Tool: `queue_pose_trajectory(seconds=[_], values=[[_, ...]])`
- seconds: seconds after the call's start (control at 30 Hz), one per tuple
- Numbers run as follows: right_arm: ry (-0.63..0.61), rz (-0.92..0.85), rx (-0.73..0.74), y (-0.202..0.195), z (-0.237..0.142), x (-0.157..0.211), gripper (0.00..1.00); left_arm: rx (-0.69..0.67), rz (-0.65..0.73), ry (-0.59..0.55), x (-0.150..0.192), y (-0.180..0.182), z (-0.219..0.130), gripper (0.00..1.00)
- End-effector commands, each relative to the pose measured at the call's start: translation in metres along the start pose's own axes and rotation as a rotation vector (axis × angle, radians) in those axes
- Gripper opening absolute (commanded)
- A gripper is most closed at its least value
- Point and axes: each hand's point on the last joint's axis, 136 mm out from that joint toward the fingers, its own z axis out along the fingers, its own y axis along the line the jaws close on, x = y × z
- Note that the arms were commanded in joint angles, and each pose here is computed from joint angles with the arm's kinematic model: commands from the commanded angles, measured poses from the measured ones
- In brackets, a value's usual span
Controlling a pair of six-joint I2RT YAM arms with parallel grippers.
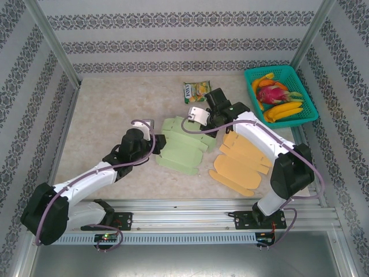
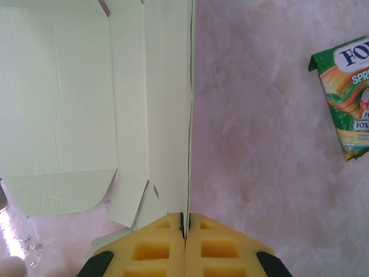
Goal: Fold the paper box
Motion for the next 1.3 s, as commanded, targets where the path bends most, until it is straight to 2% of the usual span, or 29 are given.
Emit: queue_pose_trajectory(seconds=[0.0, 0.07, 0.17, 0.4, 0.6, 0.8, 1.03, 1.27], values=[[-0.023, 0.047, -0.06, 0.003, -0.007, -0.003, 0.0, 0.094, 0.093, 0.007, 0.005, -0.02, 0.013, 0.23], [-0.047, 0.052, -0.097, 0.007, -0.009, -0.005, 0.0, 0.111, 0.107, 0.013, 0.005, -0.025, 0.021, 0.24], [-0.074, 0.068, -0.141, 0.009, -0.011, -0.004, 0.0, 0.033, 0.1, -0.004, -0.002, -0.013, 0.031, 0.23], [-0.046, 0.063, -0.197, 0.013, 0.0, 0.002, 0.0, -0.035, 0.102, -0.022, -0.003, 0.001, 0.047, 0.23], [-0.036, 0.05, -0.205, 0.016, 0.008, 0.008, 0.0, -0.13, 0.07, -0.047, -0.006, 0.026, 0.051, 0.22], [-0.018, 0.027, -0.203, 0.016, 0.013, 0.013, 0.0, -0.164, 0.061, -0.05, -0.008, 0.04, 0.048, 0.22], [-0.022, 0.008, -0.171, 0.014, 0.02, 0.016, 0.0, -0.217, -0.027, -0.05, -0.008, 0.073, 0.046, 0.21], [-0.03, -0.002, -0.162, 0.014, 0.019, 0.013, 0.0, -0.218, -0.034, -0.038, -0.007, 0.079, 0.05, 0.21]])
